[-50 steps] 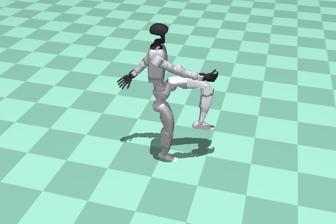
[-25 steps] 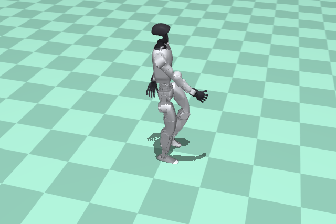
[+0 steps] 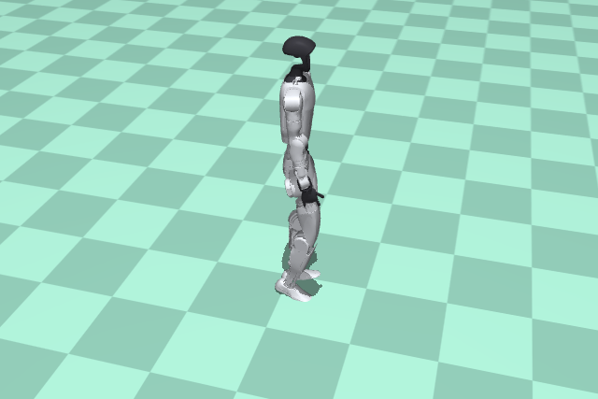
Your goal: Upper body actions
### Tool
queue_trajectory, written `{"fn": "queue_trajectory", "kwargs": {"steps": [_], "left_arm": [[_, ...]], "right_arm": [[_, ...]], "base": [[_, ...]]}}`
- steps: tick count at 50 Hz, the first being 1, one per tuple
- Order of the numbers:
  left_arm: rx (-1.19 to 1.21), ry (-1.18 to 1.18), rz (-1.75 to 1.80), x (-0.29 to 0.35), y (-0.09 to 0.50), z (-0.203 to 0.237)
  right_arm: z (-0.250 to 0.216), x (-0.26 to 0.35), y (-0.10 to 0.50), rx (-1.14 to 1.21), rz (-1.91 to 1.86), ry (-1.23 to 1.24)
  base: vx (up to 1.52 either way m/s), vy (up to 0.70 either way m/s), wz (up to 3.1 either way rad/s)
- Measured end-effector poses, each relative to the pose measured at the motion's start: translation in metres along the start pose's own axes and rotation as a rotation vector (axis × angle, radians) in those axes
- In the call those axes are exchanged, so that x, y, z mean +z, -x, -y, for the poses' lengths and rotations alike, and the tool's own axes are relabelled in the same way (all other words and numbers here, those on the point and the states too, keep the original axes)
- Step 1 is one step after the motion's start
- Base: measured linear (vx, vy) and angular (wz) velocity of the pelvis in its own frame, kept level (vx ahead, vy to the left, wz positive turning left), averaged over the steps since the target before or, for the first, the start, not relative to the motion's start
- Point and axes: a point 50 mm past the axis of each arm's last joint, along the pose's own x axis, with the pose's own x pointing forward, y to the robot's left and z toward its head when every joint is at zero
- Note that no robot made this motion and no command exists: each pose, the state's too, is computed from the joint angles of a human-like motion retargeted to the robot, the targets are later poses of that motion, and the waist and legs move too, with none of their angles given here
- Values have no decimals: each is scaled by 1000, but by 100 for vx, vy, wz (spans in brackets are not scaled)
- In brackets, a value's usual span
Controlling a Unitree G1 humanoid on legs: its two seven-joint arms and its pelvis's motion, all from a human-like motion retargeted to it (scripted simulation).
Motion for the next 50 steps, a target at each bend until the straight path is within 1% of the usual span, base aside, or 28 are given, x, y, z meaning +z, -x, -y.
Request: {"fn": "queue_trajectory", "kwargs": {"steps": [3, 5, 8, 11, 15, 18, 20, 22, 25, 27, 30, 33, 36, 39, 43, 47, 50], "left_arm": [[-43, -12, 183, 70, 5, 17], [-69, -39, 375, 143, 23, 28], [-29, -61, 646, 238, 69, 31], [24, -15, 923, 317, 137, 24], [52, 71, 1183, 379, 226, 5], [49, 105, 1298, 400, 275, -8], [58, 121, 1362, 406, 295, -13], [114, 131, 1409, 408, 307, -21], [160, 120, 1388, 406, 298, -22], [182, 91, 1335, 399, 278, -20], [209, 15, 1218, 380, 234, -19], [203, -74, 1009, 347, 180, -19], [196, -183, 763, 302, 128, -27], [167, -246, 572, 255, 88, -29], [78, -239, 401, 197, 50, -14], [-11, -193, 282, 152, 29, 1], [-48, -150, 238, 130, 20, 6]], "right_arm": [[6, -44, 11, -63, -115, -40], [10, -98, 30, -94, -304, -51], [17, -158, 65, -91, -548, -51], [16, -207, 103, -102, -755, -85], [7, -255, 151, -199, -944, -206], [2, -276, 178, -316, -1020, -373], [2, -281, 186, -386, -1032, -471], [5, -279, 184, -453, -1017, -569], [3, -269, 168, -442, -960, -599], [-2, -254, 149, -353, -899, -550], [-4, -220, 112, -148, -789, -384], [2, -186, 83, -90, -677, -214], [11, -152, 59, -178, -565, -51], [18, -129, 46, -280, -487, 44], [21, -117, 40, -284, -432, 85], [13, -126, 44, -222, -458, 27], [11, -129, 46, -213, -482, -6]], "base": [[-4, 24, -21], [-10, 27, -23], [-11, 27, 55], [-7, 13, 118], [0, 22, 119], [5, 18, 1], [6, 8, -51], [2, 1, -62], [1, -20, -16], [2, -28, -74], [8, -8, -115], [11, -3, -83], [11, -9, -90], [7, -12, -40], [7, -16, -18], [3, -15, -105], [-9, -21, -38]]}}
